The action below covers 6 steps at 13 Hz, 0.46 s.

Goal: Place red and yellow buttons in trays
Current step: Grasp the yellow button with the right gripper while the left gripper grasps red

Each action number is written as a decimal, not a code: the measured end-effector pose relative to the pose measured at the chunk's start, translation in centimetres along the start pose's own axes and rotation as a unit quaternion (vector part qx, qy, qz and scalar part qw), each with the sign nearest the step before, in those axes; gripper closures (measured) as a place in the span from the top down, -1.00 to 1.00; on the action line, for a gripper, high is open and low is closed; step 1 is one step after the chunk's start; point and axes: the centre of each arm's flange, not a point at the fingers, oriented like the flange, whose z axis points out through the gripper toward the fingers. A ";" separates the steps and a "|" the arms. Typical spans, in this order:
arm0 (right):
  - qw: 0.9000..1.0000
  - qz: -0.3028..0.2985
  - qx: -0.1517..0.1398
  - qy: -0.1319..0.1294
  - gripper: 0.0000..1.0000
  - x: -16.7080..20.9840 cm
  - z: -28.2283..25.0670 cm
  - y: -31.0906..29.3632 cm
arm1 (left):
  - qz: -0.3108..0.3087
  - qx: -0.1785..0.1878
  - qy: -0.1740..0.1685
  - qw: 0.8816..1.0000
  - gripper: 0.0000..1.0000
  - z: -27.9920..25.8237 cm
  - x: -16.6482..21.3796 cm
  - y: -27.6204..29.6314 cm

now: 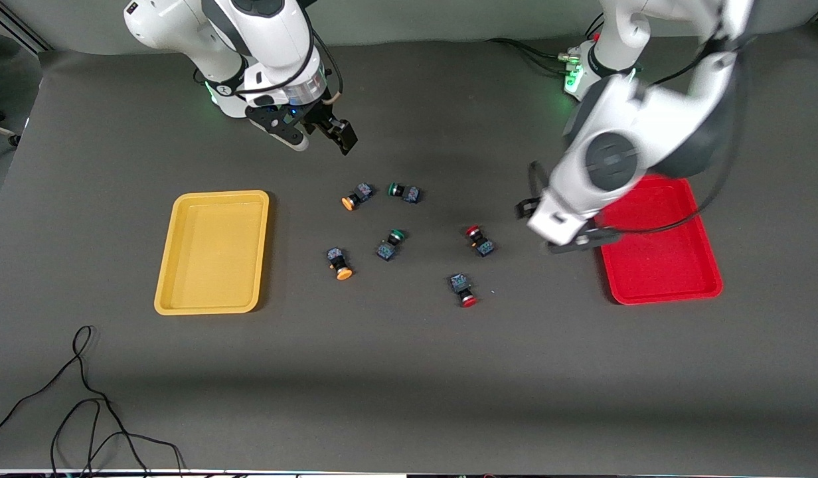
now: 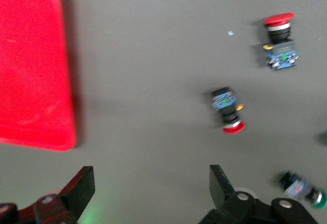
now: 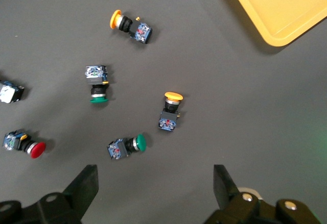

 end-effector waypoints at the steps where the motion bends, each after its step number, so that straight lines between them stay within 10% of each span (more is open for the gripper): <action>1: 1.000 0.004 0.002 0.001 1.00 0.1 1.7 0.2 | -0.014 -0.002 0.005 1.000 1.00 2.1 -0.2 1.9; 6: 0.999 0.051 -0.008 0.004 1.00 0.3 12.1 0.3 | -0.060 -0.022 0.030 0.998 0.96 10.1 -0.8 6.7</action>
